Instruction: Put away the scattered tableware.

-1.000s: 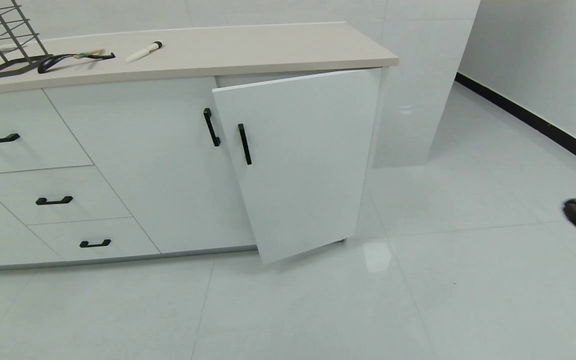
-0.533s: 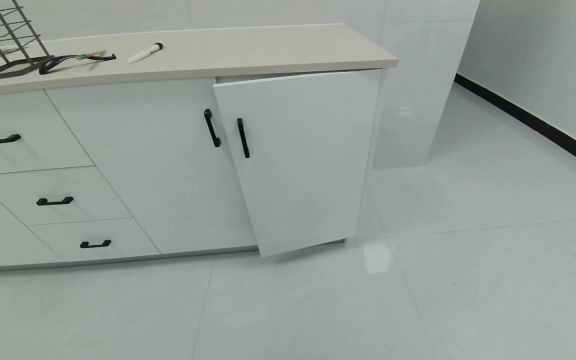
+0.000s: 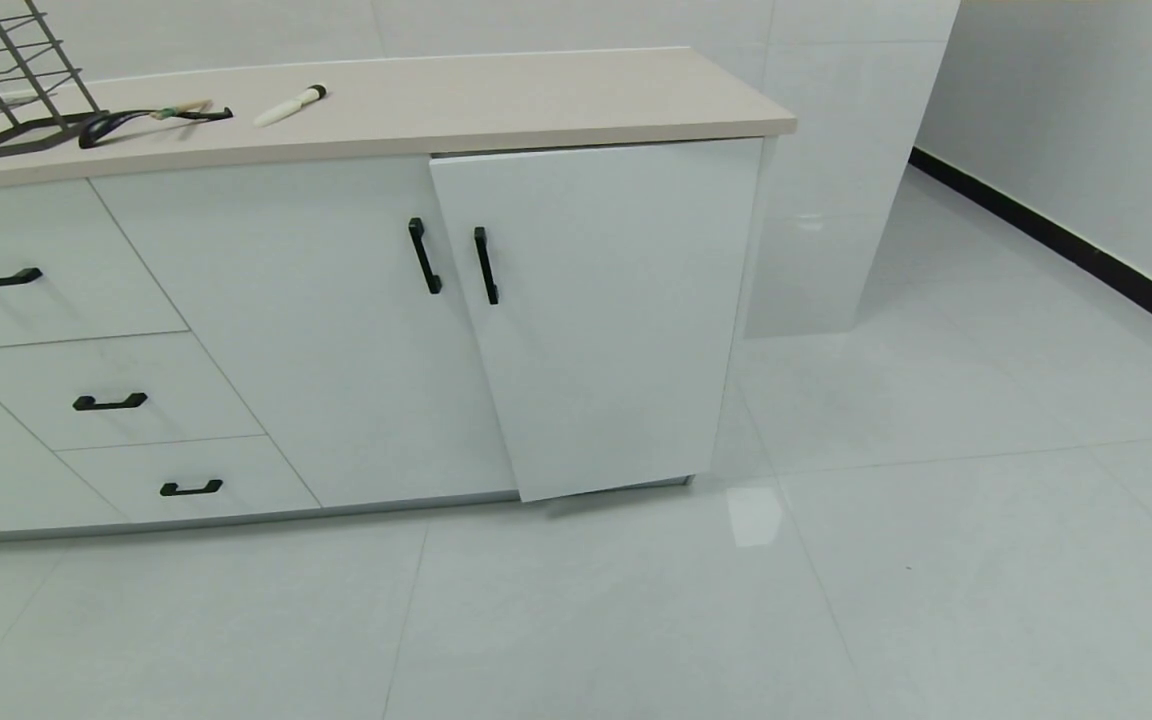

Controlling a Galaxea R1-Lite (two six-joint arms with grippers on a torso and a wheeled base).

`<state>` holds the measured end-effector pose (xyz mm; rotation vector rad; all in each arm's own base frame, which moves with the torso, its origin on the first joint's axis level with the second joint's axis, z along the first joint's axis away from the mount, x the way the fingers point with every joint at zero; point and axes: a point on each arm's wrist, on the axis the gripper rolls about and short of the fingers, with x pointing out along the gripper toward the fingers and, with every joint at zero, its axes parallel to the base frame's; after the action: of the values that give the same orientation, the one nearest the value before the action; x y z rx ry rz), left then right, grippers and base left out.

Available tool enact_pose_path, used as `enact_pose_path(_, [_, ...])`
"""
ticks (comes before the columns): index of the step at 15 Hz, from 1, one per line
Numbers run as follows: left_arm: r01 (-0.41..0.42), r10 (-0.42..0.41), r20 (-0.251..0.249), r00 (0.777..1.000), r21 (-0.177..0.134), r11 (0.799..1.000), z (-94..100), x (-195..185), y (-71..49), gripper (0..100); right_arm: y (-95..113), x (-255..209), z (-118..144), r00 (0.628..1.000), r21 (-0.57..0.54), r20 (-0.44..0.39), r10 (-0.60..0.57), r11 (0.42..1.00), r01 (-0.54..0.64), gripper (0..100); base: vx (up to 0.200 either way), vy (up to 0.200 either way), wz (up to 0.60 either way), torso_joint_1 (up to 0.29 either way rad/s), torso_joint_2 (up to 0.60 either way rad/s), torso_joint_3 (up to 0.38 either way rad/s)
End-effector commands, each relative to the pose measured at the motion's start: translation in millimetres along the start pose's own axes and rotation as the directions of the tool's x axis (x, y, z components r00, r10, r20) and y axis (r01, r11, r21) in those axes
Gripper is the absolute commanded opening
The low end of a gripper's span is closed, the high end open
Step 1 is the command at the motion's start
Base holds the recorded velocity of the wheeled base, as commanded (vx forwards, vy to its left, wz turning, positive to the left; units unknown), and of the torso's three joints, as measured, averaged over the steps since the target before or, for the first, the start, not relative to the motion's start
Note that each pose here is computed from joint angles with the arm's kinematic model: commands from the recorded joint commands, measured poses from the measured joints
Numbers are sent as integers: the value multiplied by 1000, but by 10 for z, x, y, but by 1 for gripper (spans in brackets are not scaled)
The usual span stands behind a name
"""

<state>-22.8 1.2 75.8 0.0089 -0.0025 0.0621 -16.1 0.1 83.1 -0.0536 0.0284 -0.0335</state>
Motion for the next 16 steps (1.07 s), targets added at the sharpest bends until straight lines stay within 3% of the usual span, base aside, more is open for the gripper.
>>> enact_pose_path(1, [-1,1,0,1000,-1,1000,0,0,0,100,5,-11,-4,1000,-2,13,-12,1000,13,0,0,0,0,0,0,0])
enact_pose_path(4, [-1,1,-1,1000,3,1000,-1,0,0,100,2,-8,-5,1000,35,8,-24,999,24,0,0,0,0,0,0,0])
enact_pose_path(6, [1,-1,-1,1000,14,1000,-1,0,-1,100,4,-14,-73,997,86,-66,-30,996,35,0,200,0,0,-2,2,-5])
enact_pose_path(13, [-1,1,0,1000,16,1000,0,0,0,100,5,-10,-63,998,67,-49,-24,997,28,0,200,200,0,2,0,3])
enact_pose_path(16, [-1,1,0,1000,11,1000,0,0,0,100,5,-10,-63,999,67,-49,-23,997,26,0,0,200,0,4,2,1])
